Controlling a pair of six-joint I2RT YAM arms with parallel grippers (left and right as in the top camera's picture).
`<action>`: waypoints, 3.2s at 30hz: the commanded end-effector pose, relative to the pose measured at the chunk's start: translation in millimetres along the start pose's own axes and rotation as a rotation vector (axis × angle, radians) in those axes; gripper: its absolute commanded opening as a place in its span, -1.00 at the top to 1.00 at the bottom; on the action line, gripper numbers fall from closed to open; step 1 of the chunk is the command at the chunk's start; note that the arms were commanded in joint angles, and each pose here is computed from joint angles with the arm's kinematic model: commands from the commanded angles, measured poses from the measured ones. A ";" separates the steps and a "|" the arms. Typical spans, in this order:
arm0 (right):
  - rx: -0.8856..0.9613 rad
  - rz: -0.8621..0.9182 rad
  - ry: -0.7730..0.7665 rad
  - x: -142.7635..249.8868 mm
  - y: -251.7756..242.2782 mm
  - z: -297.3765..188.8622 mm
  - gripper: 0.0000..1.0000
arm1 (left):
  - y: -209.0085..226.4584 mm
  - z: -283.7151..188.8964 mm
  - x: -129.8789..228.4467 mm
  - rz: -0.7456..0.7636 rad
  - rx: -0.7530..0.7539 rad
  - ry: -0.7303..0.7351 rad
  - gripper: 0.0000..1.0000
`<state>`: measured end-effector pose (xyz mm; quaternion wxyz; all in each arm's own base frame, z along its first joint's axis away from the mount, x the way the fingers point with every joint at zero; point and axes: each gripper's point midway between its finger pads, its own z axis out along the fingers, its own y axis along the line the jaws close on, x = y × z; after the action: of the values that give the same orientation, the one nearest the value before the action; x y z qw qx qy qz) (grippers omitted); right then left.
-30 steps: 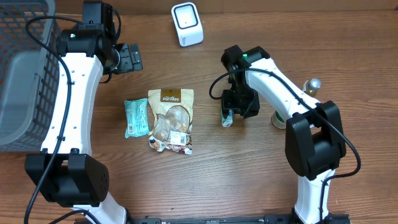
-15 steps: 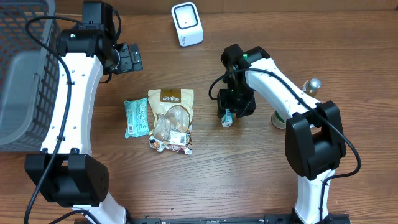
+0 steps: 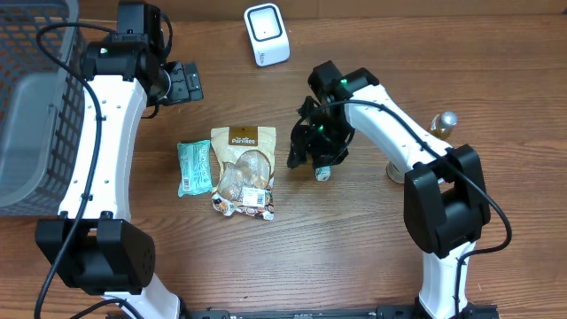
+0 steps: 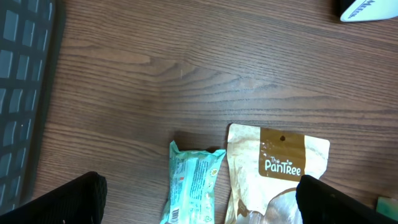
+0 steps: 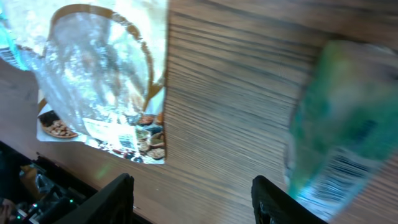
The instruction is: Scan the item barcode
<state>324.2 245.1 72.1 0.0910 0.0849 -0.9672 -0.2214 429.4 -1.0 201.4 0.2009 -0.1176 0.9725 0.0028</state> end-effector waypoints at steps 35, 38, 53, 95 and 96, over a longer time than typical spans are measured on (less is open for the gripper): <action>0.268 0.206 -0.124 -17.9 -89.7 -8.9 0.92 | -3.7 -6.3 -3.2 0.002 0.010 -0.018 -0.99; 0.223 0.204 -0.106 -15.4 -82.3 -6.2 0.92 | -3.8 -6.3 -3.1 0.002 0.010 -0.018 -0.99; 0.102 0.141 -0.069 -11.2 -52.5 2.1 0.90 | -3.7 -6.3 -3.2 0.002 0.010 -0.018 -0.99; 0.149 0.074 -0.106 -15.9 -45.2 17.6 0.45 | -3.7 -6.3 -3.2 0.002 0.010 -0.018 -0.99; 0.148 0.073 -0.109 -16.7 -45.0 17.5 0.46 | -3.7 -6.3 -3.2 0.002 0.010 -0.018 -0.99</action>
<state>343.0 211.7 29.1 0.0472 0.0365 -0.9877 -0.1445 429.4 -1.0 201.4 0.2009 -0.1176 0.9725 0.0028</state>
